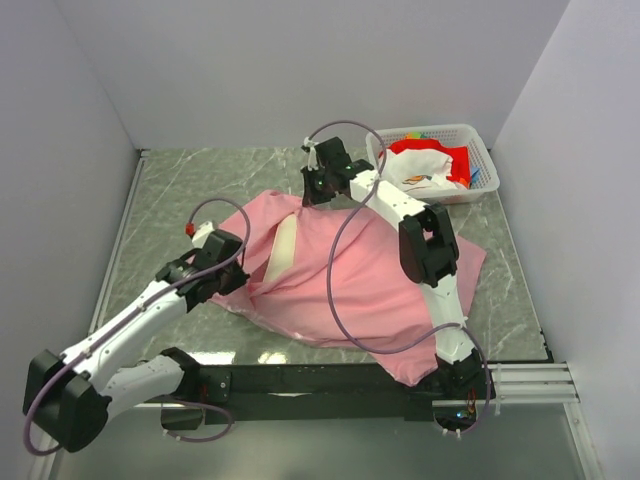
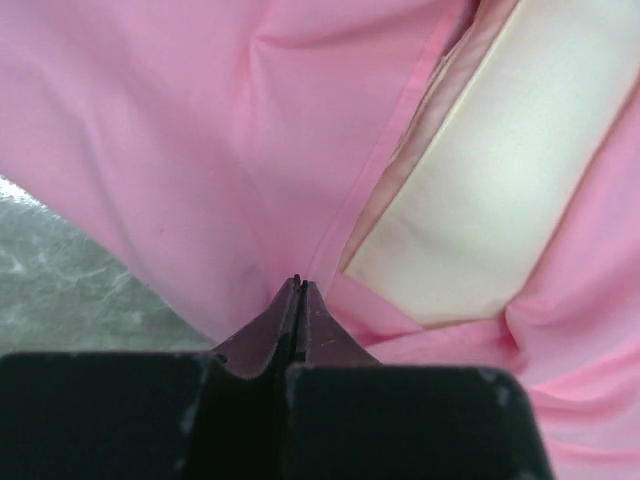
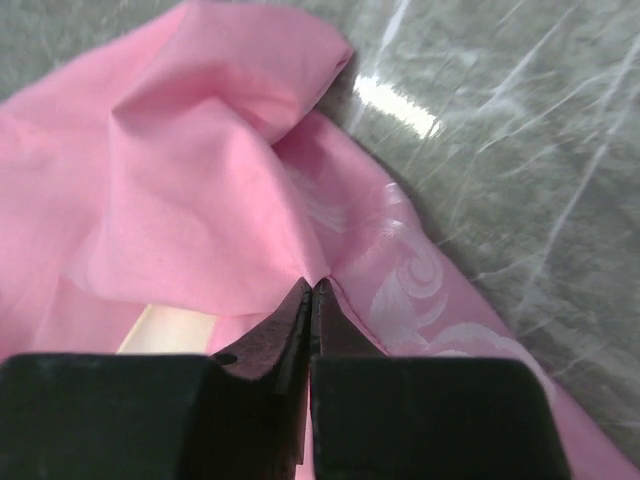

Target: Put the pillow into the pillowcase

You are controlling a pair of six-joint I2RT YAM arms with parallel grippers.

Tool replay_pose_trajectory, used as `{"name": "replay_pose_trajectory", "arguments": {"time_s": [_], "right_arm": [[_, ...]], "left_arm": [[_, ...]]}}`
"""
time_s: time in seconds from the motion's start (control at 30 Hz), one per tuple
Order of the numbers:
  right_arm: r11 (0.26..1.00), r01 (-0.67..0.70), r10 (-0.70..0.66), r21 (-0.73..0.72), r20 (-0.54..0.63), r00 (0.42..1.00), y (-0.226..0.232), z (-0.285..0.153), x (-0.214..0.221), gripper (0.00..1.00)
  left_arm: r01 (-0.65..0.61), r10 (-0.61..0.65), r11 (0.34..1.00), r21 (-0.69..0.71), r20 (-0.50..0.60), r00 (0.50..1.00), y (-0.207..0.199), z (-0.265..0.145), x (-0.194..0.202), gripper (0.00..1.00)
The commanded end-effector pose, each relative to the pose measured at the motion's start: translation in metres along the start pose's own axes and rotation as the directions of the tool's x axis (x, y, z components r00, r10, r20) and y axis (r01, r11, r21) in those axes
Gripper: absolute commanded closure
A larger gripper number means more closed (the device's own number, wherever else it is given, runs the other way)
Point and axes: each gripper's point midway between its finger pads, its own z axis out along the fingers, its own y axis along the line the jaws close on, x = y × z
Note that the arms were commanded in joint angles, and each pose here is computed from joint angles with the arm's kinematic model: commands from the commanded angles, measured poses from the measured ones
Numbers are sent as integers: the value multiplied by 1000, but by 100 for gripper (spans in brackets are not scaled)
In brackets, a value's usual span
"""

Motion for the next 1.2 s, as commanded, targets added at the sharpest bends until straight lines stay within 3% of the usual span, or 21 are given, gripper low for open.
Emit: {"name": "replay_pose_trajectory", "arguments": {"time_s": [0.0,0.2,0.33,0.47,0.5,0.57,0.6,0.7,0.83,1.03,1.17], "right_arm": [[998,-42,33,44,185,982,-3,-29,-62,100],[996,-14,-11,86,294,956,-3,-59,-92,100],[992,-88,57,90,307,950,-19,-64,-95,100],[994,-108,92,34,326,941,-8,-69,-105,100],[995,-97,88,4,377,922,0,-84,-119,100],[992,-101,125,-79,392,911,12,-89,-114,100],[990,-63,115,-125,465,878,25,-108,-131,100],[977,-40,132,-210,447,885,44,-115,-131,100],[964,-9,138,-264,471,871,63,-133,-148,100],[956,-47,188,-289,483,855,67,-135,-163,100],[958,-50,190,-282,494,848,66,-134,-174,100]], "left_arm": [[55,-56,998,18,78,995,1,-23,-18,99],[155,-168,984,83,182,969,11,-59,-38,99],[188,-225,968,168,235,946,10,-74,-48,99],[159,-194,971,179,197,961,4,-61,-38,99],[135,-166,974,185,164,972,-1,-57,-31,97],[108,-136,975,194,135,981,-14,-44,-28,85],[79,-106,976,201,128,986,-19,-40,-27,66],[8,-48,961,275,137,989,-52,-34,-37,33],[-79,35,958,277,158,987,-84,-20,-53,15],[-162,145,907,390,74,987,-131,0,-41,17],[-182,186,887,424,32,982,-138,6,-31,32]]}}
